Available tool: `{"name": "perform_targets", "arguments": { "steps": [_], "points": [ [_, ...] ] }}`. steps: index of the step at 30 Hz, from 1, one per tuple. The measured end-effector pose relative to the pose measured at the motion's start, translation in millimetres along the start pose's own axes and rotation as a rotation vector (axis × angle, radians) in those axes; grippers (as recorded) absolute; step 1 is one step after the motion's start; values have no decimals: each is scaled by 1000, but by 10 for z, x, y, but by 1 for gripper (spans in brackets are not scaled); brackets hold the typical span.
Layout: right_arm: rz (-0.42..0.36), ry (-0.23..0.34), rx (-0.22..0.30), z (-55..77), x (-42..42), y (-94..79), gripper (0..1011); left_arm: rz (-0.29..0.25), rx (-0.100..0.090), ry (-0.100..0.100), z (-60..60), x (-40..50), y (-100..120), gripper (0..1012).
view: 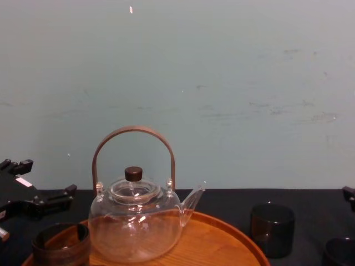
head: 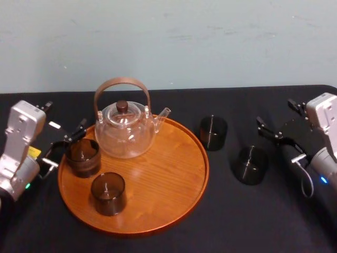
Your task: Pick up the glass from the table and place it on the tray.
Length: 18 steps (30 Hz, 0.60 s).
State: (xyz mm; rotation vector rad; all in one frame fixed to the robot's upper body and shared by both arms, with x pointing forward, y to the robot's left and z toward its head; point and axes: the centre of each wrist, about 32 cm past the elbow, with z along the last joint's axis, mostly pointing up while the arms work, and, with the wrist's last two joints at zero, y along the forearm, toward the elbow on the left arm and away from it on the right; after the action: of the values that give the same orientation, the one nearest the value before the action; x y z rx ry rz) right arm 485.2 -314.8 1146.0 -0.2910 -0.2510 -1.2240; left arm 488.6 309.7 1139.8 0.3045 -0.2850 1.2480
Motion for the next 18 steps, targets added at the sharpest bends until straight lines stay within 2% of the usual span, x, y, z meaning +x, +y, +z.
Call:
{"name": "perform_targets", "arguments": {
  "steps": [11,18],
  "points": [
    [50,62,-35,142,150,-196,1002,0,0,0,0,0,0,1001],
    [88,88,-58,192,196,-369,1002,0,0,0,0,0,0,1001]
  ]
}}
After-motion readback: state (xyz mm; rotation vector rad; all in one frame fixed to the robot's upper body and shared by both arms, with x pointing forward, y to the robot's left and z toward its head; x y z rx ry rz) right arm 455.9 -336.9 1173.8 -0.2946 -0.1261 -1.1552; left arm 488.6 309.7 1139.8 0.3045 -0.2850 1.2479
